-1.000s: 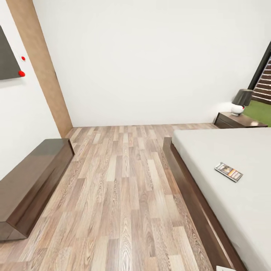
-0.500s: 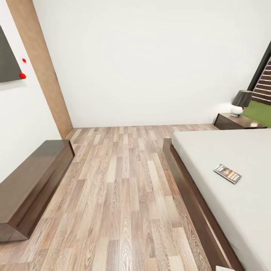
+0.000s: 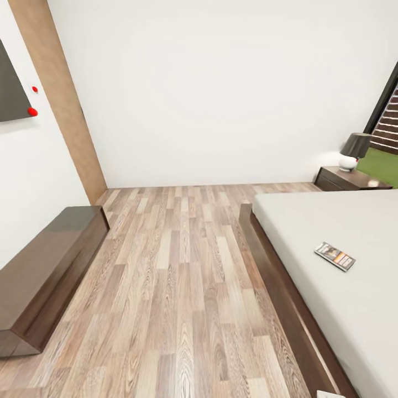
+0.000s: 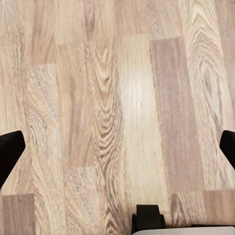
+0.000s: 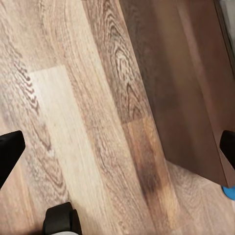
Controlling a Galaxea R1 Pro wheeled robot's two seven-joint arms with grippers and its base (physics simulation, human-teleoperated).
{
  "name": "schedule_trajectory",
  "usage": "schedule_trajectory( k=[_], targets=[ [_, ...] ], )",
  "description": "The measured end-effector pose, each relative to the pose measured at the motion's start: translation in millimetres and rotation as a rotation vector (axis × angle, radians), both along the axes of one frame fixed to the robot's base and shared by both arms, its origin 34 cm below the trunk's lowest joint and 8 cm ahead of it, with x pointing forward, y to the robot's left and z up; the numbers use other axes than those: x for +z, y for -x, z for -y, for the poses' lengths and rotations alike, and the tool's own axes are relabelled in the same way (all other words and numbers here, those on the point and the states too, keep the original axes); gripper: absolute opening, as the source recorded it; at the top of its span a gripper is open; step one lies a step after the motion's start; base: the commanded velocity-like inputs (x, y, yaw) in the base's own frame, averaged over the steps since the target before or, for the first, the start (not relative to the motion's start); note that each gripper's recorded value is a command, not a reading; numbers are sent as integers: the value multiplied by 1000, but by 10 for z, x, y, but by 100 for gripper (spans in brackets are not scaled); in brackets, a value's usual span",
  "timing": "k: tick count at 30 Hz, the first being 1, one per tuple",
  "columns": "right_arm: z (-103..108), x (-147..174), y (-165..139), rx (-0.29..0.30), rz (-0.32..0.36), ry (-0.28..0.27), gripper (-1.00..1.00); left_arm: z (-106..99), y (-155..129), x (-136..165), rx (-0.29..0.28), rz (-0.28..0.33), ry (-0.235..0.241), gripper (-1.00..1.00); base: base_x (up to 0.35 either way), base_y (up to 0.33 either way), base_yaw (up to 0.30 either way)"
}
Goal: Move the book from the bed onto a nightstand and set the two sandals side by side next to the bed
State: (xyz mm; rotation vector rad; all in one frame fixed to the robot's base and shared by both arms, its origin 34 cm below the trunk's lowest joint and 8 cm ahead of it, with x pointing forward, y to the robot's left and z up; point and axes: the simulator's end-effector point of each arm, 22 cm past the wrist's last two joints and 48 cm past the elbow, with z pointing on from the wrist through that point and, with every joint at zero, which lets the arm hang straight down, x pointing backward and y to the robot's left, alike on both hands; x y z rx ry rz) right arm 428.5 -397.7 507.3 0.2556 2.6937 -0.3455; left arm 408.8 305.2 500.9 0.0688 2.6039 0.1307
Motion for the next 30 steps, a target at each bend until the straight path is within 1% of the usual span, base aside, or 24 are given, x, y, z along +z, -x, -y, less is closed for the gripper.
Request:
schedule_trajectory(
  k=[6, 11, 18, 30],
  targets=[
    [-18, -2, 0, 1, 0, -3, 100, -11, 6, -1, -1, -2, -2, 100, 124, 94, -7],
    [-53, -10, 7, 2, -1, -7, 100, -9, 6, -1, -1, -3, -2, 100, 221, 178, -122],
    [-71, -13, 8, 4, -1, -9, 100, -13, 8, -1, -1, -3, -2, 100, 248, 204, -219],
    [-82, -18, 17, 4, -2, -10, 100, -15, 8, -1, -1, -3, -3, 100, 260, 220, -270]
  ],
)
